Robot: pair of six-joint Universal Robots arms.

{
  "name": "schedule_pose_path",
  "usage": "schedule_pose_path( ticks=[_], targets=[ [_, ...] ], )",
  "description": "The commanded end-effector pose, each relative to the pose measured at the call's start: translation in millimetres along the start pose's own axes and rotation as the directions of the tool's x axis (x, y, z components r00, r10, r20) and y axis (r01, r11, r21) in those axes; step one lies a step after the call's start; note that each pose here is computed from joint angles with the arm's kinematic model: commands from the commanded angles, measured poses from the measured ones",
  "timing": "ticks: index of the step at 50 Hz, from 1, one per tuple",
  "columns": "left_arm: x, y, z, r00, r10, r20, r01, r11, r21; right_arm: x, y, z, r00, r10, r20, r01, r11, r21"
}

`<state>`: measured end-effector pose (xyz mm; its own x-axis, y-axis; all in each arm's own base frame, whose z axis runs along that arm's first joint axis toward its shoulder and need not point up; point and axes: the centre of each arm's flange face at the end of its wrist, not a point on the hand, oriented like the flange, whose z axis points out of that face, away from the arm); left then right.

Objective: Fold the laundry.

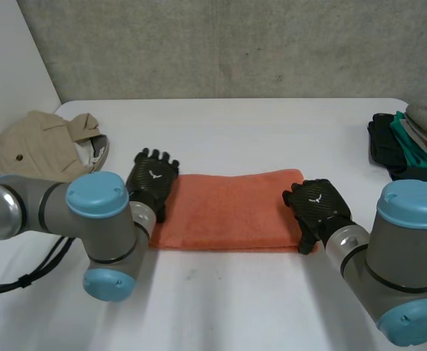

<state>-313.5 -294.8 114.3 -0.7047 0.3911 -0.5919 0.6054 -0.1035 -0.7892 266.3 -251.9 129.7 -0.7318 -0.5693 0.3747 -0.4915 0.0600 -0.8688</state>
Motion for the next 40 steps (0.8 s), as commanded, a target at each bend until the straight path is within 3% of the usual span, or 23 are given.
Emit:
schedule_pose_path(
  ticks=[1,10,14,19,22,26,28,33,36,40],
  targets=[
    [-4,9,-9,0.998,0.061,0.024,-0.059,0.997,-0.059,-5,12,8,1.000,-0.011,0.009,0.011,1.000,-0.018],
    [-33,-28,-34,0.997,-0.018,0.077,0.016,1.000,0.023,23,14,8,0.997,-0.046,-0.063,0.043,0.998,-0.048],
    [-52,-52,-49,0.990,-0.087,0.111,0.077,0.993,0.094,45,2,-2,0.980,-0.167,-0.107,0.161,0.985,-0.064],
    [-74,-76,-67,0.979,-0.150,0.140,0.125,0.977,0.172,55,-16,-2,0.904,-0.407,-0.127,0.402,0.913,-0.064],
    [-80,-82,-72,0.977,-0.158,0.145,0.128,0.972,0.197,51,-29,0,0.864,-0.484,-0.136,0.485,0.874,-0.031],
    [-89,-81,-71,0.972,-0.164,0.169,0.130,0.972,0.195,-29,-82,-9,0.797,-0.597,-0.094,0.600,0.762,0.242],
    [-90,-78,-70,0.971,-0.162,0.173,0.130,0.974,0.186,-58,-85,-12,0.782,-0.621,-0.057,0.604,0.731,0.317],
    [-87,-67,-72,0.973,-0.158,0.167,0.133,0.980,0.151,-141,-63,-30,0.693,-0.709,0.132,0.563,0.646,0.515],
    [-86,-64,-72,0.973,-0.161,0.164,0.139,0.980,0.142,-153,-55,-32,0.678,-0.714,0.178,0.539,0.646,0.540],
    [-88,-62,-68,0.969,-0.186,0.165,0.163,0.976,0.143,-151,-59,-33,0.693,-0.696,0.188,0.513,0.659,0.550]
  ],
)
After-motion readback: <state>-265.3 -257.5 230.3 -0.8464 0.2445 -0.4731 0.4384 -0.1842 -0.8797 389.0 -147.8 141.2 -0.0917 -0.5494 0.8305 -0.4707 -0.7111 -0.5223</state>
